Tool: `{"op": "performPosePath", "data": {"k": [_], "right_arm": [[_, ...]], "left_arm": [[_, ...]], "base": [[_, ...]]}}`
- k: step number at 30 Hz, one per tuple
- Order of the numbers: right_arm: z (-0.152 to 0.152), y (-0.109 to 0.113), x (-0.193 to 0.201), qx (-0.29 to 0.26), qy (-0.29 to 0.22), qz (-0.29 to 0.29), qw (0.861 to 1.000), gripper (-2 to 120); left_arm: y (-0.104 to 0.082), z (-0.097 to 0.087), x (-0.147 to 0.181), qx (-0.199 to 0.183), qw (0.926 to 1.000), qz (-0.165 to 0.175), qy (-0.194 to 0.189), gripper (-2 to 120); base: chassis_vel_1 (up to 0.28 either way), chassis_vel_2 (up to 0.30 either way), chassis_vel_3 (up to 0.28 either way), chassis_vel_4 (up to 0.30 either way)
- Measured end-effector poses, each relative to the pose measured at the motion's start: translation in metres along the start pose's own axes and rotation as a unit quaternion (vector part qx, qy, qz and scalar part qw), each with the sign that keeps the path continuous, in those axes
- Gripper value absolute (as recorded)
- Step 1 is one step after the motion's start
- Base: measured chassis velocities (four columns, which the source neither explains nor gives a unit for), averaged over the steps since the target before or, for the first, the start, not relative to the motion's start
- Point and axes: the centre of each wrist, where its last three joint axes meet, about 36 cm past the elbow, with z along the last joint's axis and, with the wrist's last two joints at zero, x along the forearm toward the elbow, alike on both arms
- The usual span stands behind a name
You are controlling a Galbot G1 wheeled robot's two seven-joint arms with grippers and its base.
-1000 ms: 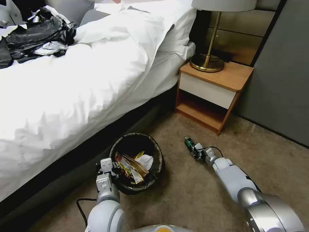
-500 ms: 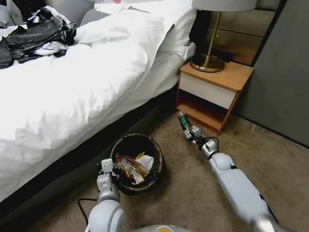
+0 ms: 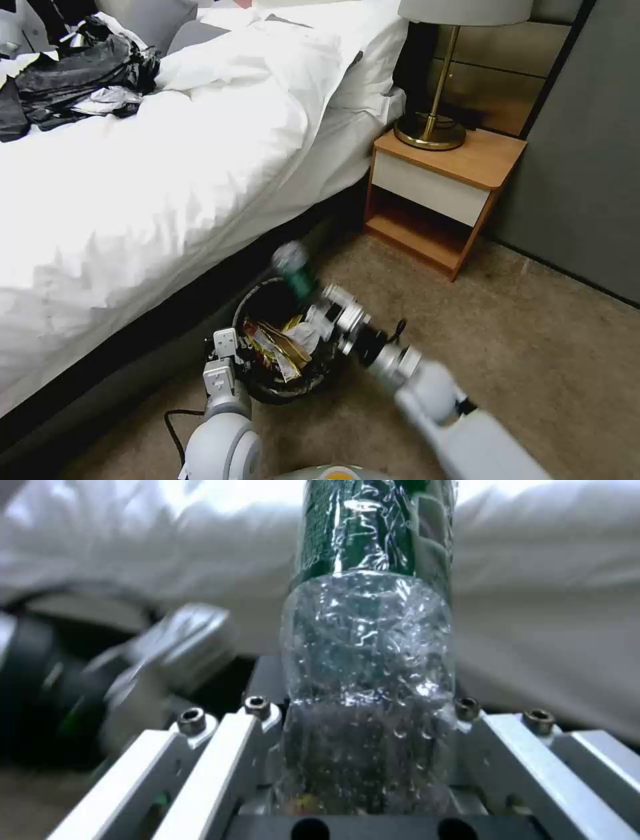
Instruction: Pick up the trash bin, then pick up the garbage from the floor and place it into the trash bin.
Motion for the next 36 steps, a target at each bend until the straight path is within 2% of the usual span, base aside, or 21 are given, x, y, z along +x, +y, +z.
{"op": "performPosePath", "data": {"k": [7,14,19,21,23,25,27,32,34,36], "right_arm": [[0.042,0.008,0.013,-0.016,0.047,-0.003,0.999,25],[0.056,0.004,0.017,-0.014,0.062,0.022,0.998,26],[0.055,-0.007,0.013,-0.003,0.058,0.037,0.998,44],[0.055,-0.009,0.012,-0.001,0.057,0.039,0.998,47],[0.052,-0.013,0.009,0.002,0.053,0.040,0.998,61],[0.051,-0.014,0.008,0.004,0.051,0.040,0.998,64],[0.047,-0.015,0.007,0.006,0.047,0.041,0.998,76],[0.041,-0.013,0.005,0.006,0.041,0.041,0.998,87],[0.034,-0.010,0.003,0.007,0.032,0.041,0.999,97],[0.032,-0.009,0.002,0.007,0.029,0.041,0.999,99]], "left_arm": [[-0.005,0.001,0.004,0.005,1.0000,0.004,0.002,0],[-0.006,0.000,0.005,0.006,1.0000,0.007,0.002,0],[-0.006,-0.001,0.007,0.006,0.9999,0.008,0.001,0],[-0.006,-0.001,0.007,0.006,0.9999,0.008,0.001,0],[-0.006,-0.001,0.007,0.007,0.9999,0.009,0.001,0],[-0.006,-0.001,0.007,0.007,0.9999,0.008,0.001,0],[-0.005,-0.001,0.007,0.006,0.9999,0.008,0.001,0],[-0.005,-0.001,0.007,0.006,1.0000,0.007,0.000,0],[-0.005,-0.001,0.007,0.006,1.0000,0.007,0.000,0],[-0.005,-0.001,0.007,0.006,1.0000,0.007,0.000,0]], "base": [[0.000,0.000,0.000,0.000],[0.000,0.000,0.000,0.000],[0.000,0.000,0.000,0.000],[0.000,0.000,0.000,0.000],[0.000,0.000,0.000,0.000],[0.000,0.000,0.000,0.000],[0.000,0.000,0.000,0.000],[0.000,0.000,0.000,0.000],[0.000,0.000,0.000,0.000],[0.000,0.000,0.000,0.000]]}}
